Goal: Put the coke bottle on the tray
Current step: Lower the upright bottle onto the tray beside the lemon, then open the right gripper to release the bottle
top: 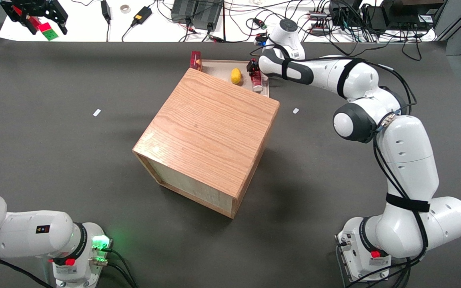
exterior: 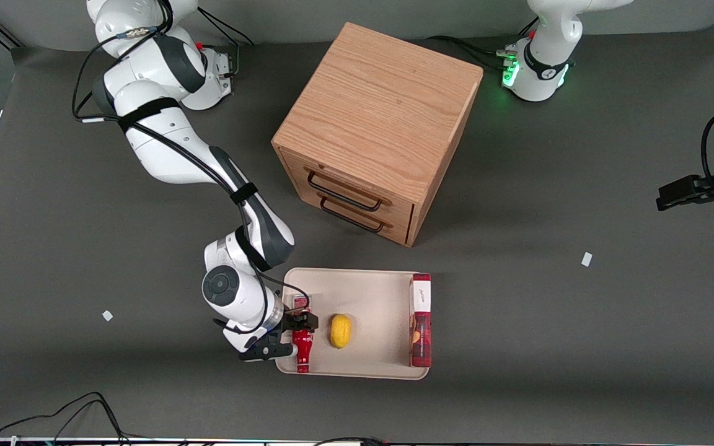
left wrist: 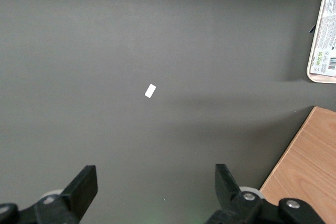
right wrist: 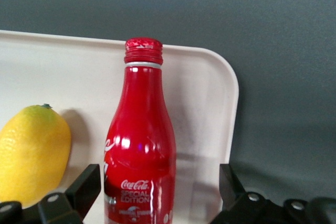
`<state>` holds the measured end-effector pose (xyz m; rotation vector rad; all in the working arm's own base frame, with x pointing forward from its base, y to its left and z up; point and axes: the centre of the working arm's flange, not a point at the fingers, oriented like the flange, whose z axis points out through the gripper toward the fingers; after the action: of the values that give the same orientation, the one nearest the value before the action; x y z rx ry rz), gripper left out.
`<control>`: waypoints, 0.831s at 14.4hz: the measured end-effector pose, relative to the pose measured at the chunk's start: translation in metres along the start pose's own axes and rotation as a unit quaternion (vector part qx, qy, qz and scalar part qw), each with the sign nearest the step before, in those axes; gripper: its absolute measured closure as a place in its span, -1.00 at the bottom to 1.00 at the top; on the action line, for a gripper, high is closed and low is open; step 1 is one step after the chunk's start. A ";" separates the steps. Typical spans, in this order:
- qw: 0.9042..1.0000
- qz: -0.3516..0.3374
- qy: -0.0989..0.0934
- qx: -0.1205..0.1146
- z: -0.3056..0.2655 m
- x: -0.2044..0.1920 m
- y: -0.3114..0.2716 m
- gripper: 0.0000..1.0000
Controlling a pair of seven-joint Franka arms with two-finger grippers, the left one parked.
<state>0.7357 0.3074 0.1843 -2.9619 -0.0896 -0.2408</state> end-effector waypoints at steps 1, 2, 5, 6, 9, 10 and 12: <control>1.000 0.000 0.000 0.000 0.000 0.000 0.000 -1.00; 1.000 0.000 0.001 0.000 0.000 0.000 0.000 -1.00; 1.000 0.000 0.009 0.003 -0.004 0.003 -0.001 -1.00; 1.000 0.000 0.015 0.004 -0.009 0.006 -0.002 -1.00; 1.000 -0.003 0.027 -0.002 -0.041 0.018 0.000 -1.00; 1.000 -0.005 0.028 -0.009 -0.058 0.023 0.003 -1.00; 0.999 0.004 0.033 -0.019 -0.100 0.035 0.018 -1.00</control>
<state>0.7556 0.2741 0.2846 -2.9871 -0.0661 -0.3433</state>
